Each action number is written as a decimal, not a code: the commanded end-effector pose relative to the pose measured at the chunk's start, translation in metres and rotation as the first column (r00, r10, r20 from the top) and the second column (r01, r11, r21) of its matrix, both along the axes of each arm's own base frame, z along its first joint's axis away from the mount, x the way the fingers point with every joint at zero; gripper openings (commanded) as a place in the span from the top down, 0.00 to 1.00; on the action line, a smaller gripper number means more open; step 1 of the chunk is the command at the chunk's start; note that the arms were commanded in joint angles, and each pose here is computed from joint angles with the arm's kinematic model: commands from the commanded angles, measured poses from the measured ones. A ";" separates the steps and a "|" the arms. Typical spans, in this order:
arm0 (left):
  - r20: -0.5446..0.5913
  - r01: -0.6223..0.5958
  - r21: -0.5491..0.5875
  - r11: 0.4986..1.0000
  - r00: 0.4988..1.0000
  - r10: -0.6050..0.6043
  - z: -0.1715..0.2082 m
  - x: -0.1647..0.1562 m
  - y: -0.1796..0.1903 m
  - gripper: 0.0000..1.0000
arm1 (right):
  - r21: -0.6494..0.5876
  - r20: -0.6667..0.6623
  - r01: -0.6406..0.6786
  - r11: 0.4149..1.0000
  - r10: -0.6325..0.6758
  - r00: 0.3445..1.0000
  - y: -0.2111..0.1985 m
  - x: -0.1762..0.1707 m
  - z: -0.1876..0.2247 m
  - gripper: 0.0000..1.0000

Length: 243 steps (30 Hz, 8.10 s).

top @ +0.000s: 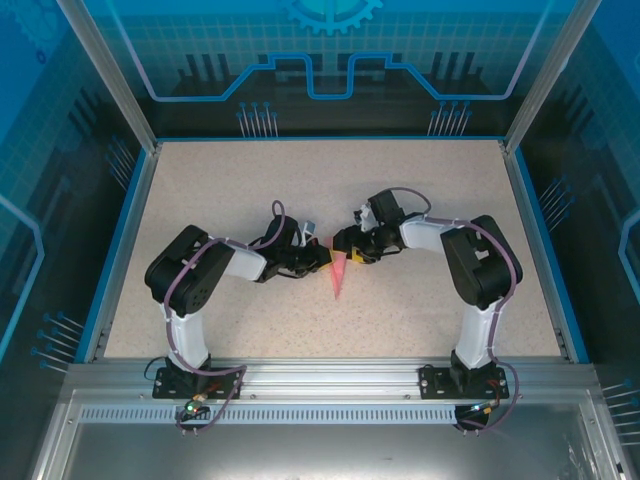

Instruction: Fold a paper plane with a square sheet of paper (fold left side to right side)

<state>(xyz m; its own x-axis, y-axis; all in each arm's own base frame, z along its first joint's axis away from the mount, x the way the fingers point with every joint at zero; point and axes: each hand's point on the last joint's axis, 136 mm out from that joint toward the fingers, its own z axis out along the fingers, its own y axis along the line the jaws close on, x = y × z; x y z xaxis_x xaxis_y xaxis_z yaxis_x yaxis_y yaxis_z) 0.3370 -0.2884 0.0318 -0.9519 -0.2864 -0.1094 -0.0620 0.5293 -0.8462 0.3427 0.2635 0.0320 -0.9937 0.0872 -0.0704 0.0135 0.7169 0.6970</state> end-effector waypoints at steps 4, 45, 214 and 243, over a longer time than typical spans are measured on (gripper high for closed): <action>0.025 0.023 0.006 1.000 0.999 -0.024 0.005 0.001 0.002 1.00 | -0.151 -0.086 -0.051 0.987 0.039 0.996 -0.006 -0.016 -0.031 0.35; -0.029 0.040 0.077 0.996 0.999 -0.038 -0.032 0.003 0.007 1.00 | -0.110 -0.082 -0.061 0.992 0.052 0.995 0.004 -0.013 -0.020 0.35; -0.178 0.192 0.135 0.972 0.970 -0.167 0.027 -0.112 -0.002 0.87 | -0.273 -0.188 -0.057 0.960 0.005 0.982 -0.027 -0.024 -0.059 0.65; -0.267 0.136 0.201 0.970 0.960 -0.079 -0.047 -0.098 -0.003 0.95 | -0.079 -0.012 -0.030 0.996 0.029 1.000 -0.009 0.001 -0.005 0.73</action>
<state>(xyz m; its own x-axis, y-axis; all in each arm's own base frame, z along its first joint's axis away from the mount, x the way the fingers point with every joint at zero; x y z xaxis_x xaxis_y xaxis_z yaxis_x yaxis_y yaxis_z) 0.2568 -0.3076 0.0131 -0.9908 -0.1341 0.0167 -0.1043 0.6804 -0.7254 0.3445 0.2585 0.0179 -0.9980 0.0457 -0.0426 0.0101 0.7910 0.6117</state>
